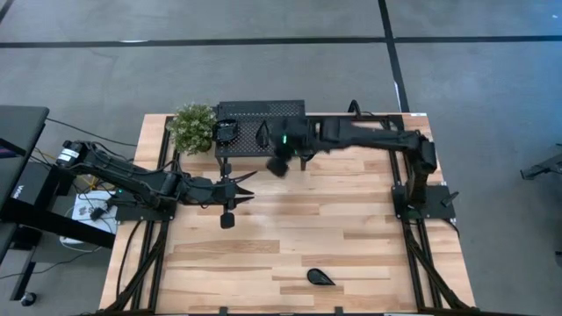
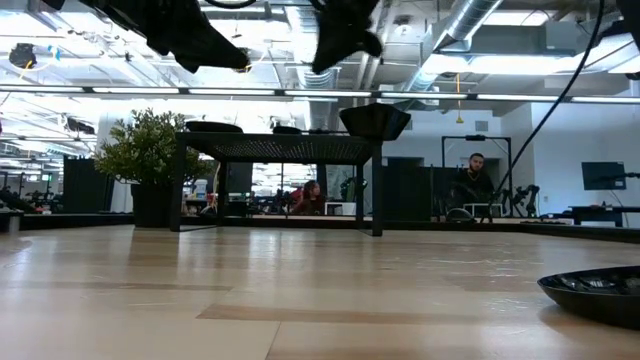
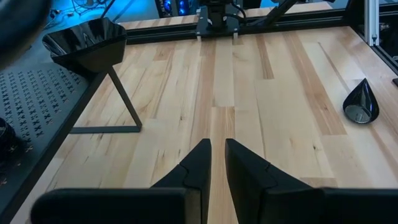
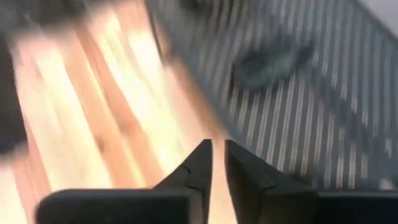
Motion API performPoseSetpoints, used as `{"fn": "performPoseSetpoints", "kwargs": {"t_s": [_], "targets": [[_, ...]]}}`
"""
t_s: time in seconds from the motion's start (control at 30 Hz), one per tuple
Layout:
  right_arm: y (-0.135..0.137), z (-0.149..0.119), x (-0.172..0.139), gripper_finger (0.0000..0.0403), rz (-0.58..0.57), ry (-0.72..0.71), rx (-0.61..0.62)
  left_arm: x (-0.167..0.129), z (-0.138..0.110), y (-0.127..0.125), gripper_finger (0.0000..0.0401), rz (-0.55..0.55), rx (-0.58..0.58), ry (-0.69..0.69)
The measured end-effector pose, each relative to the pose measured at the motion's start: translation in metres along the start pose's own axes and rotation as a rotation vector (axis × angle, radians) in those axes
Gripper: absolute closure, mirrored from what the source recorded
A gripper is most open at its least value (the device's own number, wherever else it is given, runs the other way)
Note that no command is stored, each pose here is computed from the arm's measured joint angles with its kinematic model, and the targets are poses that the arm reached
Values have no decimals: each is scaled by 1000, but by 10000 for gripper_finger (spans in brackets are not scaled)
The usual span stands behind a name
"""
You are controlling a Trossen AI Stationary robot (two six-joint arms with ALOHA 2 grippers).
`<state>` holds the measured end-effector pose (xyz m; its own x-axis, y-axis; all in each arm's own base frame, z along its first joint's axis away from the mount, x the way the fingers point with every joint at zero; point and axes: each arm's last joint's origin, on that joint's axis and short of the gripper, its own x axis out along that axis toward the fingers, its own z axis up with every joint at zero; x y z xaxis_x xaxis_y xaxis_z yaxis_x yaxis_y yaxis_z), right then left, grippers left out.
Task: Pick & Place Mini shaped plates
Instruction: Adjust the black distorted square plates
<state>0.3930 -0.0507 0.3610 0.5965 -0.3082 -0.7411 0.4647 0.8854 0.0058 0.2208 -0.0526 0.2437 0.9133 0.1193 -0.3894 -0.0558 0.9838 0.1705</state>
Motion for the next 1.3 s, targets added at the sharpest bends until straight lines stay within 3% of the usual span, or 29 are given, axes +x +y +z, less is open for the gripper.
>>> {"fn": "performPoseSetpoints", "kwargs": {"t_s": [0.13,0.27,0.43,0.63,0.77,0.97,1.13,1.3], "targets": [[33,-35,-12,397,-116,176,-9,0,0,0,352,0,0,1],[57,-59,-24,394,-206,245,28,0,0,-1,352,-4,-37,1],[60,-84,-37,399,-388,325,120,0,0,-1,352,-5,-48,0],[48,-113,-8,401,-512,410,146,0,0,-1,352,-4,-48,0],[22,-113,18,401,-547,423,157,0,0,0,352,-3,-48,0],[-15,-90,37,402,-521,385,179,0,0,0,352,-2,-48,-1],[-24,-76,46,402,-429,337,157,0,0,0,352,-2,-49,-2],[-30,-71,50,402,-413,309,142,0,0,0,352,-2,-50,-4]]}}
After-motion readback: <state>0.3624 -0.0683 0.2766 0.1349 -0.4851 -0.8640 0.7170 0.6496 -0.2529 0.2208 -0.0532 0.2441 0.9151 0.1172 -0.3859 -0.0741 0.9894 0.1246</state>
